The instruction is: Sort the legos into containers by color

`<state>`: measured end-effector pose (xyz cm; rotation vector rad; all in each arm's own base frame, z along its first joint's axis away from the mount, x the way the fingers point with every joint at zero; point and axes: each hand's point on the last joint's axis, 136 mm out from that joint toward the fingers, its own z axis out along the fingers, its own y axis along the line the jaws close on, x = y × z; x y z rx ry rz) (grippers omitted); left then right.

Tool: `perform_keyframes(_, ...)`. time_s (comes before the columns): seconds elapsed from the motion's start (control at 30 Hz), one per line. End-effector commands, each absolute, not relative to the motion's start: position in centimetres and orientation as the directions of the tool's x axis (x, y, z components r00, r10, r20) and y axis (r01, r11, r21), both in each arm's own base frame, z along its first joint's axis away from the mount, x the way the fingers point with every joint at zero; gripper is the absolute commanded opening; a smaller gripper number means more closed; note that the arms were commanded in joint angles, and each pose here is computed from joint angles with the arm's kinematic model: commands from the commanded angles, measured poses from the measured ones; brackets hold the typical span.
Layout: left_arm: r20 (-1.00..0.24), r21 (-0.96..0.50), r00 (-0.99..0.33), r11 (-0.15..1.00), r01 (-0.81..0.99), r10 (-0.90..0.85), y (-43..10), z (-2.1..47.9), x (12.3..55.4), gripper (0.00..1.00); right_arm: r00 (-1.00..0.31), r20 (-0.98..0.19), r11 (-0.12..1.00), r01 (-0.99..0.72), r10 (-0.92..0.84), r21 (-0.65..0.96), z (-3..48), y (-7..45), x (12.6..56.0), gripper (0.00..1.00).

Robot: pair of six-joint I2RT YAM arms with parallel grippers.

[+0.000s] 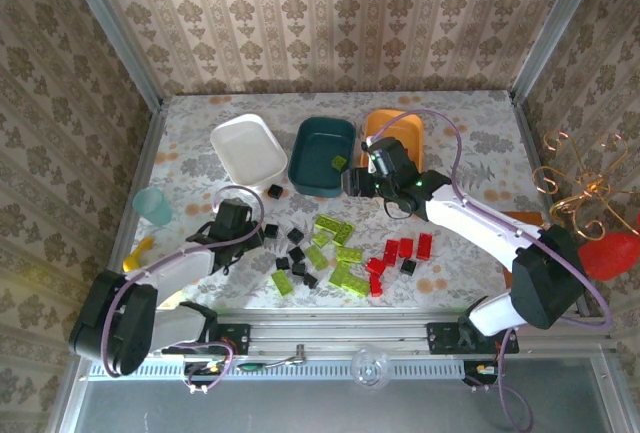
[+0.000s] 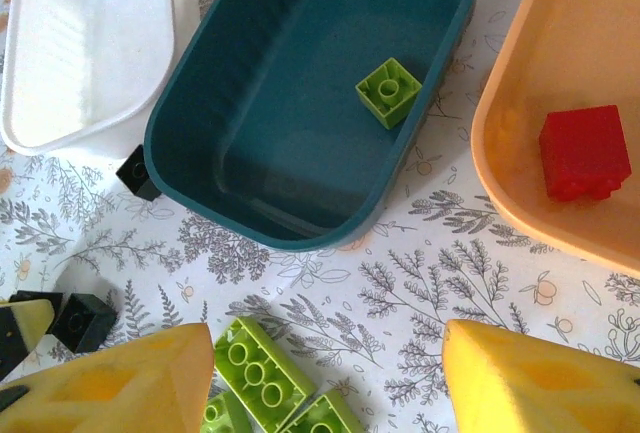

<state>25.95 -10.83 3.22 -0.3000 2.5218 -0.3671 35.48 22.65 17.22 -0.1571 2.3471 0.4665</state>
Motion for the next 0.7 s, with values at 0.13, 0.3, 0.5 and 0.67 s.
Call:
perform_keyframes(0.13,-0.646,-0.389,-0.705,0.921,-0.024,-0.291,-12.4,13.5,29.8,0.33,-0.722,-0.688,0.925,-0.212,0.069,0.315,17.2,21.8,34.7,0.63)
perform_keyframes(0.3,-0.667,-0.348,-0.695,0.937,-0.029,-0.269,-12.7,15.9,36.0,0.35,-0.729,-0.68,0.927,-0.198,0.078,0.318,17.0,21.1,33.8,0.64)
perform_keyframes(0.5,-0.643,-0.318,-0.717,0.946,-0.067,-0.267,-12.6,14.6,42.4,0.38,-0.733,-0.675,0.931,-0.184,0.083,0.315,17.0,20.1,32.5,0.64)
perform_keyframes(0.67,-0.61,-0.312,-0.747,0.947,-0.083,-0.266,-13.0,13.3,45.7,0.44,-0.739,-0.668,0.93,-0.178,0.088,0.32,17.1,19.5,31.3,0.64)
